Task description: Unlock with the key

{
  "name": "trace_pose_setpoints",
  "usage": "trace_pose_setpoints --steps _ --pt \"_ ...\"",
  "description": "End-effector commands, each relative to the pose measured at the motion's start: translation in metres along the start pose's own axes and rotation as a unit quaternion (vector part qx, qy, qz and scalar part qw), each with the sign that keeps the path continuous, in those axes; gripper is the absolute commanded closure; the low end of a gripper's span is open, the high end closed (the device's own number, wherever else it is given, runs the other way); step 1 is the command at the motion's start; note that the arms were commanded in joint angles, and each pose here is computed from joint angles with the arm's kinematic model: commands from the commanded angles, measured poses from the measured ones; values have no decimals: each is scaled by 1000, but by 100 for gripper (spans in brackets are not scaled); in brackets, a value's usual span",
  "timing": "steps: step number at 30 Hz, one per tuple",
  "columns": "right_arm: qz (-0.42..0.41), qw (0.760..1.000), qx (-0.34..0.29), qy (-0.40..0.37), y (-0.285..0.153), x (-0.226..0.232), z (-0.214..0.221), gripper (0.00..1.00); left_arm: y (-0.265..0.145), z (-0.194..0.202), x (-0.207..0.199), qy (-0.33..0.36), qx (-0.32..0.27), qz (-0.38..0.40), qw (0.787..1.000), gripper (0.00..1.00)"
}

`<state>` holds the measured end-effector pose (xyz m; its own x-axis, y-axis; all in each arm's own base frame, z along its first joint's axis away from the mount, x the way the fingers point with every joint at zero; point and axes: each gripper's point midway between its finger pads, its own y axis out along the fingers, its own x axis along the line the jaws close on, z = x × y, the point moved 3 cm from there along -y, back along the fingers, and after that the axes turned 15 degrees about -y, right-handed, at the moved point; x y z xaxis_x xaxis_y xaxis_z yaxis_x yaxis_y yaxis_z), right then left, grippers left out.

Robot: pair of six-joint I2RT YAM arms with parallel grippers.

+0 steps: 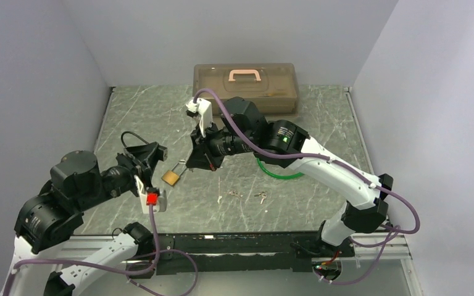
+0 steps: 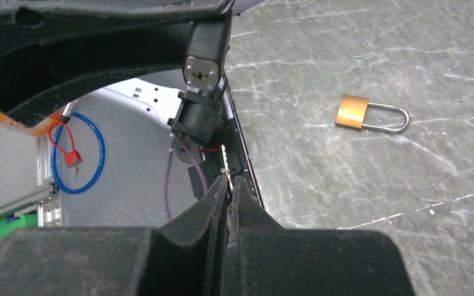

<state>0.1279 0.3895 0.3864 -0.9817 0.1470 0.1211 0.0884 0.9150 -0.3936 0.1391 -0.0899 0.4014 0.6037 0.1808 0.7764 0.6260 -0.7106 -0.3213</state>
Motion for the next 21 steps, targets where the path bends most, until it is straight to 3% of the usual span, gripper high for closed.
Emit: trace_pose_setpoints --steps 1,11,21 --pt "25 999 -17 -21 -7 4 -19 100 -11 -17 3 84 -58 -25 994 100" --pt "71 995 -39 -50 -1 14 -31 100 -10 -11 15 157 -50 -105 981 100" --pt "134 985 -88 -58 -4 11 -38 100 -15 -7 20 157 -35 -131 978 100"
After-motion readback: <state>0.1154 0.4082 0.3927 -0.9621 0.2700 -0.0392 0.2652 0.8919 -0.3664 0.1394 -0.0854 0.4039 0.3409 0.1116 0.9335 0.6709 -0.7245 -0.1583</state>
